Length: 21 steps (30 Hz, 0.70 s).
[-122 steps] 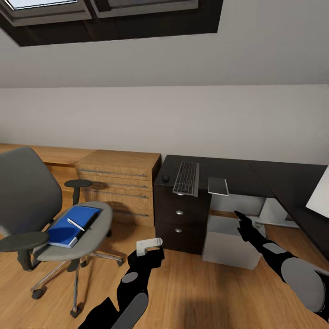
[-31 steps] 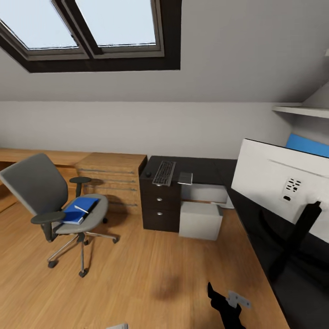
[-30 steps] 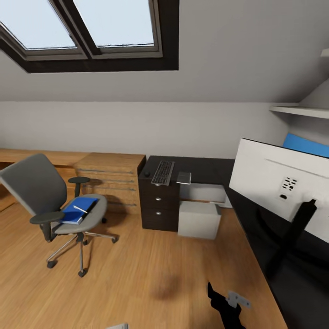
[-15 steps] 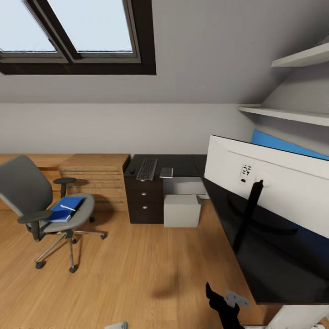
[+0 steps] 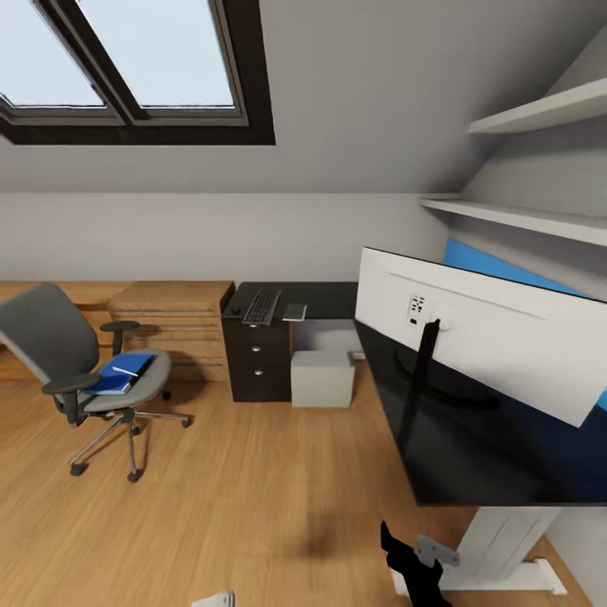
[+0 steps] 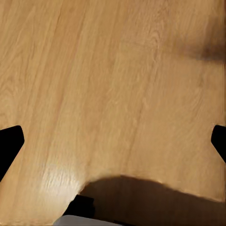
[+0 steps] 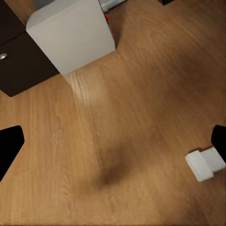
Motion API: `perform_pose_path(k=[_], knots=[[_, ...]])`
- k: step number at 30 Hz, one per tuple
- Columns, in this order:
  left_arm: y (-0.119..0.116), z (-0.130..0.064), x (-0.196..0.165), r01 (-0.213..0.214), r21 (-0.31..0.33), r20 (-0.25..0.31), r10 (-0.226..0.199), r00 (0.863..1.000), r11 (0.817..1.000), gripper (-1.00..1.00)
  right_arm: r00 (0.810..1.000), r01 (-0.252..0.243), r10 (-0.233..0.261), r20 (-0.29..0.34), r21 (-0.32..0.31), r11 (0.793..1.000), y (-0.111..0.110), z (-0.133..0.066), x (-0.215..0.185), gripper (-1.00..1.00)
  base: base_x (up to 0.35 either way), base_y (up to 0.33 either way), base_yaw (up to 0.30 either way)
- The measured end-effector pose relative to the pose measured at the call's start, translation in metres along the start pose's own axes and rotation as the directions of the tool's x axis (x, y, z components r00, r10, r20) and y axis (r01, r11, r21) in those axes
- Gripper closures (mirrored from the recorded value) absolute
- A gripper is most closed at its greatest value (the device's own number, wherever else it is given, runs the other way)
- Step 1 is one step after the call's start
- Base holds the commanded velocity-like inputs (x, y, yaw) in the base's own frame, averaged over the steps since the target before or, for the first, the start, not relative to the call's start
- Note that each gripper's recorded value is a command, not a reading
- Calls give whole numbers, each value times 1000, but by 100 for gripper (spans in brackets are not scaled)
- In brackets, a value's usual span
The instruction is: In the bedroom, organize the workspace by keeping the computer under the desk, ensuring the monitor is on the desk, placing the keyboard on the desk next to the monitor, placing the mouse on the desk next to the keyboard, moving the folder from the swivel chair onto the desk next to the mouse, stacking the notebook on top of the folder with the pen on top of the notebook, and positioning the swivel chair next to the desk.
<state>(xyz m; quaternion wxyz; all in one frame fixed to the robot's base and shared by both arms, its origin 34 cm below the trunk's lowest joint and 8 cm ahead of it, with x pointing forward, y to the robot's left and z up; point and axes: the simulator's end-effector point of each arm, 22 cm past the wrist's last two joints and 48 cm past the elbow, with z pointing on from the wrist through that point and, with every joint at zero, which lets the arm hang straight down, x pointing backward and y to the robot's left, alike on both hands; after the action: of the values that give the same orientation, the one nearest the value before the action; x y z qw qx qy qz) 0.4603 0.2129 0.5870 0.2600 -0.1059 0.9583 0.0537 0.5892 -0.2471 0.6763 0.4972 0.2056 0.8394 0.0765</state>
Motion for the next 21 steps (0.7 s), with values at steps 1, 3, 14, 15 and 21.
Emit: perform_pose_path(k=[1,3,14,15,21], knots=[[0,-1,-1,0,0,0,0,1000,1000,-100,1000,1,-1,1,1,1000,0,-1,-1,-100,-272,-249,0],[0,-4,-2,-1,1,0,1,1000,1000,-100,1000,1,-1,1,2,1000,0,-2,-4,-100,-271,-250,0],[0,-17,-7,-4,3,1,4,1000,1000,-100,1000,2,-2,2,6,1000,1,-11,-15,-100,-268,-253,0],[0,-18,-8,-4,3,1,4,1000,1000,-100,1000,2,-2,2,7,1000,1,-12,-16,-100,-267,-254,0],[1,-25,-11,-4,3,0,4,1000,1000,-100,1000,2,-2,2,7,1000,3,-16,-21,-100,-264,-255,0]])
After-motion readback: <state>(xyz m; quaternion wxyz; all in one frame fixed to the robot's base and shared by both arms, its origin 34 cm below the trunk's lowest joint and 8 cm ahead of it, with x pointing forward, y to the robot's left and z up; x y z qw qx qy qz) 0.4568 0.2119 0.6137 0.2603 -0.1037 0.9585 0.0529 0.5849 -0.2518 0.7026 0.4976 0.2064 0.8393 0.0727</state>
